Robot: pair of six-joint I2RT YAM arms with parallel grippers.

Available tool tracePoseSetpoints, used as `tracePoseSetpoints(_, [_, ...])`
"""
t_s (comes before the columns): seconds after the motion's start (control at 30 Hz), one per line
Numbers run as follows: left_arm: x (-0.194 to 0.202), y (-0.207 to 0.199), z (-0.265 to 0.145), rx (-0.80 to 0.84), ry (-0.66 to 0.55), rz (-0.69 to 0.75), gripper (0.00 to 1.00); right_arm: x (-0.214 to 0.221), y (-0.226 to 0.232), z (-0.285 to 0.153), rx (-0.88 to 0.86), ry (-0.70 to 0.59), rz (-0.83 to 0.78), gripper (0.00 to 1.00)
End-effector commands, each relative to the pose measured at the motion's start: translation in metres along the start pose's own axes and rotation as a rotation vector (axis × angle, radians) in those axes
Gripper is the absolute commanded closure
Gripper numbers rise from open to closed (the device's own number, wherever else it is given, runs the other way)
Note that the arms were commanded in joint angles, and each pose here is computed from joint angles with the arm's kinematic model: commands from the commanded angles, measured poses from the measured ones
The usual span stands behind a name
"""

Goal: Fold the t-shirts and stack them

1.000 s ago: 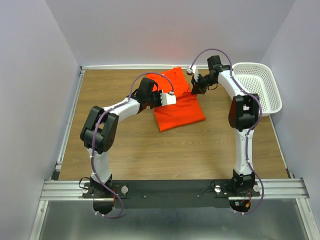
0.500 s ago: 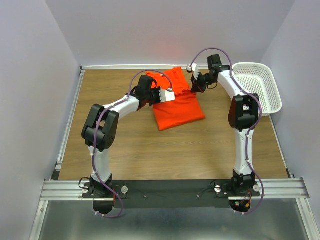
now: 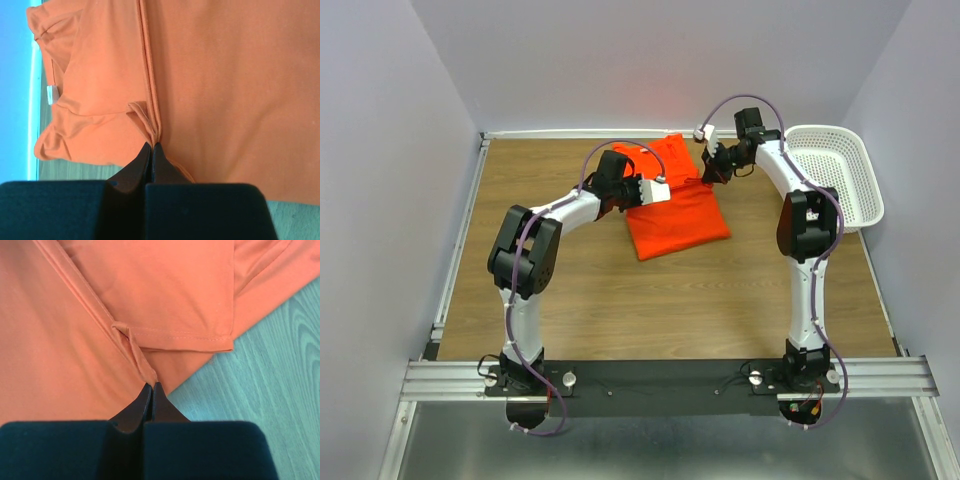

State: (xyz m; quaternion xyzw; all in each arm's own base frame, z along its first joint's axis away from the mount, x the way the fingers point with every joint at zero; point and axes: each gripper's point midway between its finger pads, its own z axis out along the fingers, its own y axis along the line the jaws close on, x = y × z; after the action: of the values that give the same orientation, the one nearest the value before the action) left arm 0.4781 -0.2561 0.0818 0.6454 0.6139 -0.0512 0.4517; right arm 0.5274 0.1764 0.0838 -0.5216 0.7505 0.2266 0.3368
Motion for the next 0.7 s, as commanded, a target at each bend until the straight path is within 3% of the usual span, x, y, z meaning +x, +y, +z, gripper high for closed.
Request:
tracePoseSetpoints(0.0, [0.006,0.006,0.001,-0.002,0.019,-0.012,1.0,-0.002,-0.015,0.001,0.053,0.01,-0.005,0.99])
tracePoseSetpoints(0.47, [0.009,0.012,0.005,-0.019,0.039,-0.018,1.0,0.001,-0.021,0.005,0.073,0.02,0.025,1.0])
tracePoseSetpoints(0.5, [0.011,0.013,0.005,-0.028,0.044,-0.022,1.0,0.002,-0.021,0.006,0.073,0.02,0.04,0.93])
tracePoseSetpoints(0.53, [0.013,0.02,0.005,-0.063,0.061,-0.033,0.91,0.003,-0.024,0.01,0.08,0.02,0.051,0.84])
tracePoseSetpoints(0.57, [0.017,0.025,0.004,-0.093,0.077,-0.046,0.75,0.003,-0.028,0.011,0.095,0.019,0.063,0.75])
tracePoseSetpoints(0.6, [0.02,0.029,0.002,-0.129,0.093,-0.07,0.34,-0.005,-0.036,0.01,0.135,-0.001,0.087,0.51])
tracePoseSetpoints(0.63, [0.02,0.049,-0.005,-0.227,0.113,-0.069,0.16,-0.008,-0.041,0.01,0.157,-0.012,0.099,0.37])
tracePoseSetpoints(0.67, [0.018,0.06,-0.011,-0.286,0.119,-0.072,0.07,-0.011,-0.047,0.01,0.183,-0.026,0.116,0.15])
